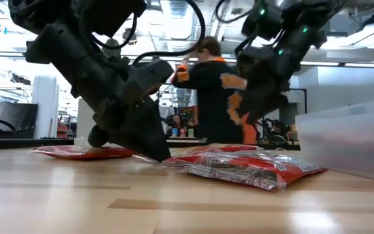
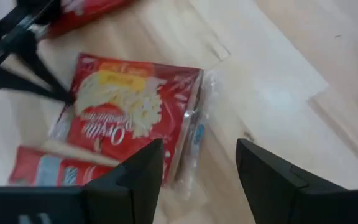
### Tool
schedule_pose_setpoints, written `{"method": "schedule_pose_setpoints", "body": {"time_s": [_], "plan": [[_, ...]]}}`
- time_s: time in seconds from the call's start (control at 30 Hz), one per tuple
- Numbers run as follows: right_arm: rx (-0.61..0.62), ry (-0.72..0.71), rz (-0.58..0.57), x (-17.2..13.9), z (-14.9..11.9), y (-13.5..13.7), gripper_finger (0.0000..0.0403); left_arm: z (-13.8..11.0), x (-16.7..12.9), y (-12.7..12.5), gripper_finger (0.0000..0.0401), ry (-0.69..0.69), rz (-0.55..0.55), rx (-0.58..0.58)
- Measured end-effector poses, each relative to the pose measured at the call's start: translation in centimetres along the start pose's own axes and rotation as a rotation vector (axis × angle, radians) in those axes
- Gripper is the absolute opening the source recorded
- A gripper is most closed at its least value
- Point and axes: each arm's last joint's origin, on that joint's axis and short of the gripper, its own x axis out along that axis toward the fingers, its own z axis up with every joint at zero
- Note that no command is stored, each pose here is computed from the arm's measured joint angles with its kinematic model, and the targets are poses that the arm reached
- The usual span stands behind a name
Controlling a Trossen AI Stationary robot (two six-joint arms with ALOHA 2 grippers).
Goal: Sort popcorn bags into baskets
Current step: Put the popcorn bag into the transparent bin
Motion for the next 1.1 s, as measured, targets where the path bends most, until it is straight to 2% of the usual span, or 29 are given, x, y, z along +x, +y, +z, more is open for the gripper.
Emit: {"method": "schedule_pose_setpoints", "body": {"time_s": [0.1,0.4,0.73,0.87,1.03,1.1], "plan": [[0.025,0.015,-0.01,1.4,0.1,-0.5,0.0226,-0.3,0.5,0.3,0.0,0.014,0.013,-0.012],[0.065,0.077,0.088,5.1,0.0,-1.4,0.0227,-0.9,0.7,0.9,0.0,0.058,0.058,-0.004],[0.111,0.118,0.318,8.9,-0.4,-1.0,0.0221,-0.7,0.9,1.2,0.0,0.066,0.057,-0.014],[0.101,0.118,0.327,9.0,-0.5,-0.6,0.0173,-0.7,0.9,1.2,0.0,0.071,0.053,-0.015],[0.101,0.111,0.354,7.9,0.0,-0.7,0.0046,-0.4,0.7,1.0,0.0,0.085,0.02,-0.031],[0.1,0.09,0.365,7.4,0.5,-0.7,0.0019,0.2,0.2,0.6,0.0,0.089,-0.012,-0.052]]}}
